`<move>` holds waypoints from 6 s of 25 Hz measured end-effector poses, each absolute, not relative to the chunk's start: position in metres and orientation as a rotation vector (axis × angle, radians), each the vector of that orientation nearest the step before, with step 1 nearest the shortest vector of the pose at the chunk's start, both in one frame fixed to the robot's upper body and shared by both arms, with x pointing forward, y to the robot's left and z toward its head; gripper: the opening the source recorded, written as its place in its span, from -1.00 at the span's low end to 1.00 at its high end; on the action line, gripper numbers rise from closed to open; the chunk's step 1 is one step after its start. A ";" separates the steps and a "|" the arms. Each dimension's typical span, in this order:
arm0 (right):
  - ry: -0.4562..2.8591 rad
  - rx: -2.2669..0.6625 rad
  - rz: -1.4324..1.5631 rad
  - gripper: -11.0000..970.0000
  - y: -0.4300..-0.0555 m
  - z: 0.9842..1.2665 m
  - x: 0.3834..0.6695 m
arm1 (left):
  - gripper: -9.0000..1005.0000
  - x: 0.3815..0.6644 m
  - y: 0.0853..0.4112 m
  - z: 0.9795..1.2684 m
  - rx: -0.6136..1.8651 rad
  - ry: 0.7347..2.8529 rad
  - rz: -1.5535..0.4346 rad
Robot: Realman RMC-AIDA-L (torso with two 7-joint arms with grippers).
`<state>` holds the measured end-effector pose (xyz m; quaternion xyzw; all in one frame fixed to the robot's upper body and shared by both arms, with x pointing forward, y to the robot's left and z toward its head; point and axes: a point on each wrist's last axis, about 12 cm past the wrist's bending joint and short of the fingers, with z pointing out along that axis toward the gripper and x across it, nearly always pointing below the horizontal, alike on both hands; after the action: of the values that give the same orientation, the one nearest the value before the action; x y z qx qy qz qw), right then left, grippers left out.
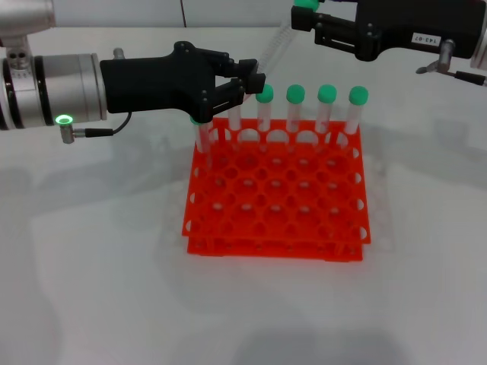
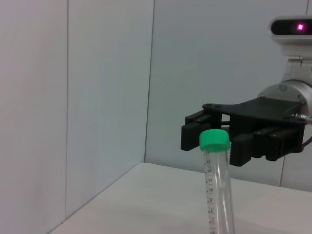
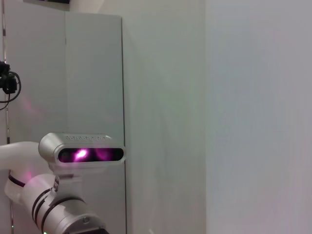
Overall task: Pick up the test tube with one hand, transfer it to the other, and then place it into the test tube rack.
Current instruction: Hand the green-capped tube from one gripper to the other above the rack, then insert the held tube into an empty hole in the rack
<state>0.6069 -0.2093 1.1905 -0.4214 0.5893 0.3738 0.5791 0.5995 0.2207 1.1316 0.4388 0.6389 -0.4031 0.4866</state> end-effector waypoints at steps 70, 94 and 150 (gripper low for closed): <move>1.381 -0.990 0.880 -0.40 -0.211 1.190 0.605 | -0.46 0.595 0.218 1.130 1.035 1.519 -0.977; 1.380 -0.985 0.876 -0.40 -0.211 1.190 0.605 | 0.76 0.592 0.244 1.143 0.896 1.615 -1.013; 1.462 -0.976 0.902 -0.41 -0.178 1.168 0.600 | 0.74 0.533 0.372 1.160 1.083 2.100 -0.703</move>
<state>0.6003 -0.1776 1.1677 -0.4124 0.6179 0.3812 0.5503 0.5326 0.3724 1.1598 0.4145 0.8036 -0.2689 0.3318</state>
